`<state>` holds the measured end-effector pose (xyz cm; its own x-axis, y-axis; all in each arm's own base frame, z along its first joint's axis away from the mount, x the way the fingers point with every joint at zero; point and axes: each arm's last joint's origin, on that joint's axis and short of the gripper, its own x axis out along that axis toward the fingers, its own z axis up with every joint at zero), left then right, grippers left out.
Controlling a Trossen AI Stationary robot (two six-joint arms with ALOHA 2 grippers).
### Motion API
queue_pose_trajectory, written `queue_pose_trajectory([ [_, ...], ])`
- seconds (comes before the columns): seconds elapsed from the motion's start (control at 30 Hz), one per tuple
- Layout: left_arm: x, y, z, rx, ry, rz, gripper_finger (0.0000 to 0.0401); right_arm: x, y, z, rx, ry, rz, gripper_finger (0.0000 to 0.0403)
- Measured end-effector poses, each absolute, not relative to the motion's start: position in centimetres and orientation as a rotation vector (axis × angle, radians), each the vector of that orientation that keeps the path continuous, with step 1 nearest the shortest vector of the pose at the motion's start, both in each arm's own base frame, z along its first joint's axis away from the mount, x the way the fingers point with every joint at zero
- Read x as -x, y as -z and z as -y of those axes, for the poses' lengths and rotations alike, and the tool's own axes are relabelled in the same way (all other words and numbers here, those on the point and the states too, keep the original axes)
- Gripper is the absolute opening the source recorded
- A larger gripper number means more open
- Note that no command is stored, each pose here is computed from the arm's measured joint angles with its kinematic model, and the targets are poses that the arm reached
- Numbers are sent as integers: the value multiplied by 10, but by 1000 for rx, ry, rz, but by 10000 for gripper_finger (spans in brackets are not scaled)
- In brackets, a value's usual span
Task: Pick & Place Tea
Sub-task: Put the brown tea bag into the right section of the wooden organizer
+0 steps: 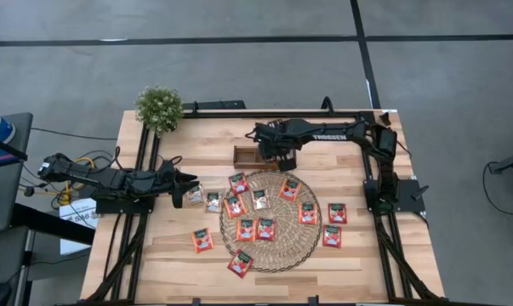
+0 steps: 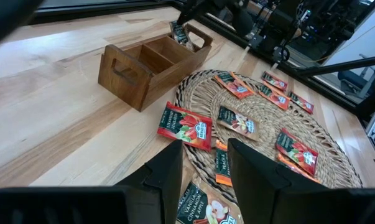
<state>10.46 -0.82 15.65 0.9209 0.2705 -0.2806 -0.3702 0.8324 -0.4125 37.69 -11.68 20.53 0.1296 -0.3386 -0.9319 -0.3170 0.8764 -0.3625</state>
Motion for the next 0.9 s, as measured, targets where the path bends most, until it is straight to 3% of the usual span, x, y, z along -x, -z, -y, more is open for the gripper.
queue_pose_trajectory([
  [0.2, -105, -157, 8, 479, -342, -215, 119, -378, -235, 110, 490, 40, -1478, 0],
  [0.47, -105, -157, 8, 480, -343, -215, 119, -383, -304, 23, 566, -79, -1217, 0],
  [0.63, -105, -157, 8, 480, -342, -214, 119, -381, -309, -15, 548, -128, -1162, 0],
  [0.9, -106, -158, 9, 492, -309, -202, 119, -369, -303, -54, 368, -158, -1238, 0],
])
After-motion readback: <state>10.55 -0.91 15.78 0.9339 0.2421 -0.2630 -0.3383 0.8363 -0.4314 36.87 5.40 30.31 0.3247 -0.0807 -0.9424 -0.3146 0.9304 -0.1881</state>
